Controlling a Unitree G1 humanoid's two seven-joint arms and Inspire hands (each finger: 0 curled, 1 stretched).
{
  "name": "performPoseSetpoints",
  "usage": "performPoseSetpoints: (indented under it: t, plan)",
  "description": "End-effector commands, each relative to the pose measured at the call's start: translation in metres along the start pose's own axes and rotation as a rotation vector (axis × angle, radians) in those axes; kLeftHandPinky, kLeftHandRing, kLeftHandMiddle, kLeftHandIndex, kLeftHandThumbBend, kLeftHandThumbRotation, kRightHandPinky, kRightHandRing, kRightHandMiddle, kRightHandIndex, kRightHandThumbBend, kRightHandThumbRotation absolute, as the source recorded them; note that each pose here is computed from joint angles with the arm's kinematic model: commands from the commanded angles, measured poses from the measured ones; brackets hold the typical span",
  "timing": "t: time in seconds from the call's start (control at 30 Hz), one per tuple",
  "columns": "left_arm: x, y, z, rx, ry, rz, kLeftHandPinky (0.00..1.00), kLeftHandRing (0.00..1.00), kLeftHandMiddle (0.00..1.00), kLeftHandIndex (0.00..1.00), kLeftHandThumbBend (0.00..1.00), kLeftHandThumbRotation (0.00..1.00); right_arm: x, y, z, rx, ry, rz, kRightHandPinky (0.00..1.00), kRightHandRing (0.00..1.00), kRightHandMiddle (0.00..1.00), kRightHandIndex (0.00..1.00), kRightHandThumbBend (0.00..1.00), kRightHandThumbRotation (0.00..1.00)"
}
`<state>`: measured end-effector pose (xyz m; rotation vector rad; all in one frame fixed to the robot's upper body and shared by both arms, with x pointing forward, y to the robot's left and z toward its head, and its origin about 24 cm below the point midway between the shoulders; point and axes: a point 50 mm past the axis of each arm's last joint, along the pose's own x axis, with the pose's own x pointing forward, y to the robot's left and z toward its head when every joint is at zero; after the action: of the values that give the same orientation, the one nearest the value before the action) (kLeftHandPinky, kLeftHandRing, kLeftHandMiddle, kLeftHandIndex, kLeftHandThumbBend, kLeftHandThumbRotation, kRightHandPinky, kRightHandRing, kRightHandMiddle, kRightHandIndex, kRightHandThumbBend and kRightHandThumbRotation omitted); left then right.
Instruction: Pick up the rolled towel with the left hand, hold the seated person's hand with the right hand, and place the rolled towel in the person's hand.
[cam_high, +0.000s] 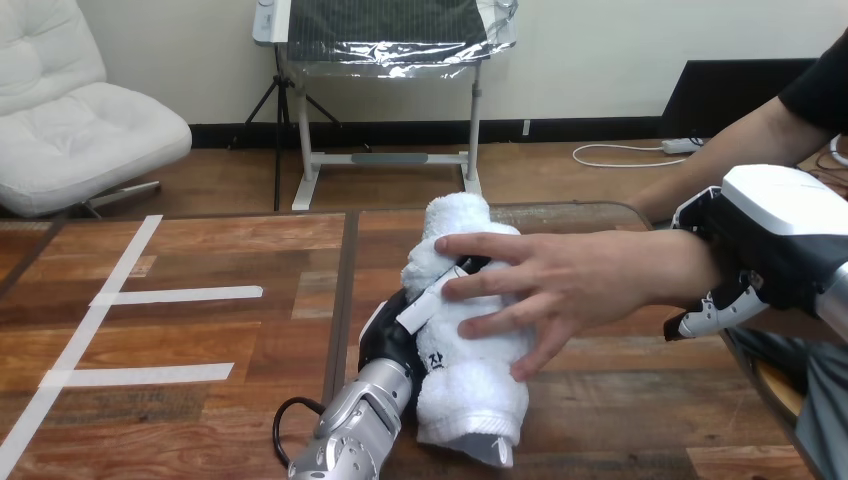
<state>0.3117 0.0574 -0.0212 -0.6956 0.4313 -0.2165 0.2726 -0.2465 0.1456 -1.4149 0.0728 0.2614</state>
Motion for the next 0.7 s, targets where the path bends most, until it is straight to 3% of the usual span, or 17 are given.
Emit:
performPoseSetpoints:
  t: [0.0,0.67]
  plan:
    - [0.0141,-0.1795,0.0092,-0.192,-0.09,-0.476,0.24,0.31,0.38,0.43,0.78,0.0,-0.0027,-0.0223,0.0205,0.035,-0.1,-0.123,0.36,0.42,0.48,0.48,0.85,0.0]
    - [0.0113,-0.1832,0.0059,-0.191,-0.083,-0.48,0.23,0.3,0.36,0.41,0.8,0.0,-0.001,-0.0194,0.0198,0.053,-0.097,-0.116,0.4,0.45,0.5,0.48,0.84,0.0]
